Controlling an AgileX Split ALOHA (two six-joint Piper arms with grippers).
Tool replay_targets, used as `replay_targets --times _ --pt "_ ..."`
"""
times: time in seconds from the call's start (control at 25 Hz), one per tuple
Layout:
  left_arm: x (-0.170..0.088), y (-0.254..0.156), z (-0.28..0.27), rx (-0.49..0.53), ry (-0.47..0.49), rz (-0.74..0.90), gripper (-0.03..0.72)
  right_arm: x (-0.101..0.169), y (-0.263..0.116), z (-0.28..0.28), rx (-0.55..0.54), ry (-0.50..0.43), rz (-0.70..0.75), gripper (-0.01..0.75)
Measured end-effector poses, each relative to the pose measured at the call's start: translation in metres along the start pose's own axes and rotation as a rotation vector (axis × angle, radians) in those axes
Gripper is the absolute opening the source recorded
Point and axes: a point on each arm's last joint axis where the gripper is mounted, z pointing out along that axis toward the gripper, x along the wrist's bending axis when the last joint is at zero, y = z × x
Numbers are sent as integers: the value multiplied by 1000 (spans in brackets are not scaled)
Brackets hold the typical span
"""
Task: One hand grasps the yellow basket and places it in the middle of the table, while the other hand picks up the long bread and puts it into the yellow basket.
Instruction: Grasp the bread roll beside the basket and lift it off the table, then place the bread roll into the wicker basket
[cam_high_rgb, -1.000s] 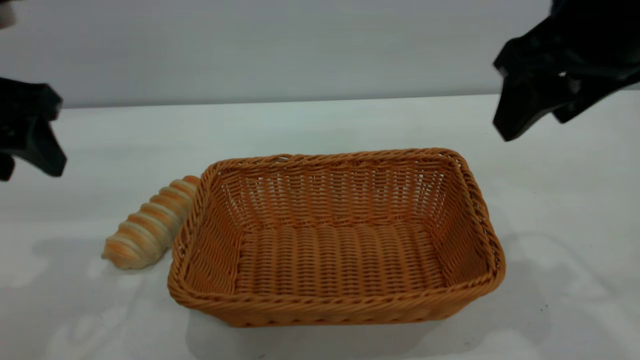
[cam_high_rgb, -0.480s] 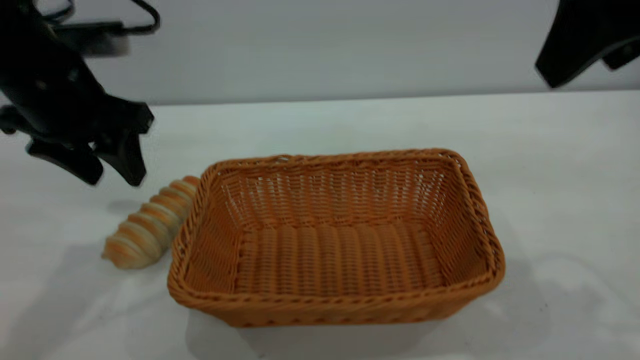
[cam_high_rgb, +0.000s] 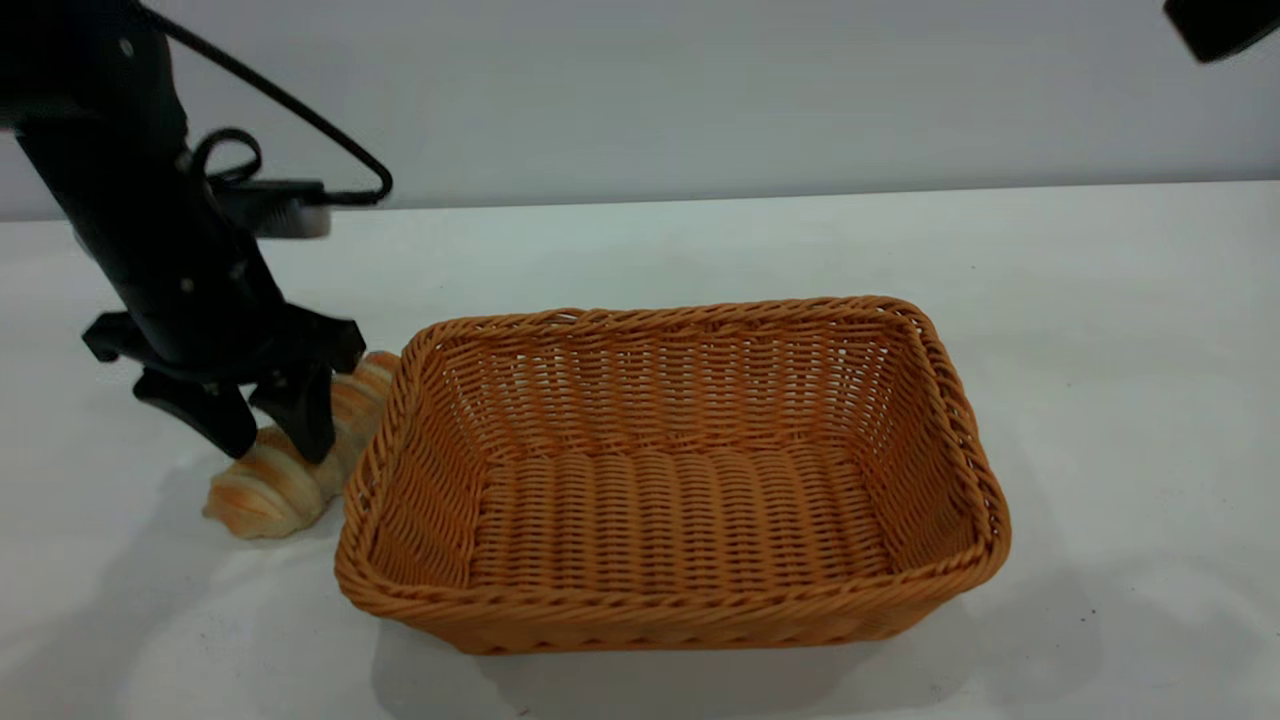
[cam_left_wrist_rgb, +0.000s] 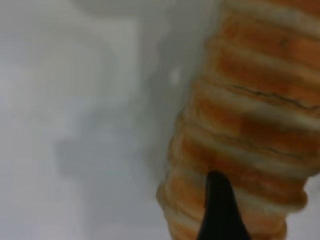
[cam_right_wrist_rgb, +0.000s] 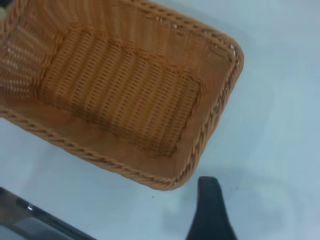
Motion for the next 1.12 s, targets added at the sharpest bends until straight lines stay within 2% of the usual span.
replay_targets --times 0.08,0.24,0.32,0.52,0.56,0.72,0.88,1.0,1.12 --pt "0 0 4 -7 3 3 509 0 0 -2 -4 0 0 544" --pt "1 0 7 -16 11 17 399 0 -1 -2 5 1 0 544" --pt "2 1 8 -19 13 20 324 0 -1 -2 8 1 -1 544" --pt "2 1 8 -21 18 32 68 0 -2 -2 11 1 -1 544" --pt "2 1 8 -20 22 39 45 0 -2 -2 11 1 -1 544" --pt "3 3 -3 -25 36 72 45 0 -2 -2 11 1 -5 544" --pt "2 11 -37 -69 42 88 45 0 -2 -2 12 2 -15 544" --pt "-1 17 -76 -138 41 83 45 0 -2 -2 12 2 -16 544" --pt "-6 21 -112 -220 -7 16 45 0 -2 -2 12 3 -15 544"
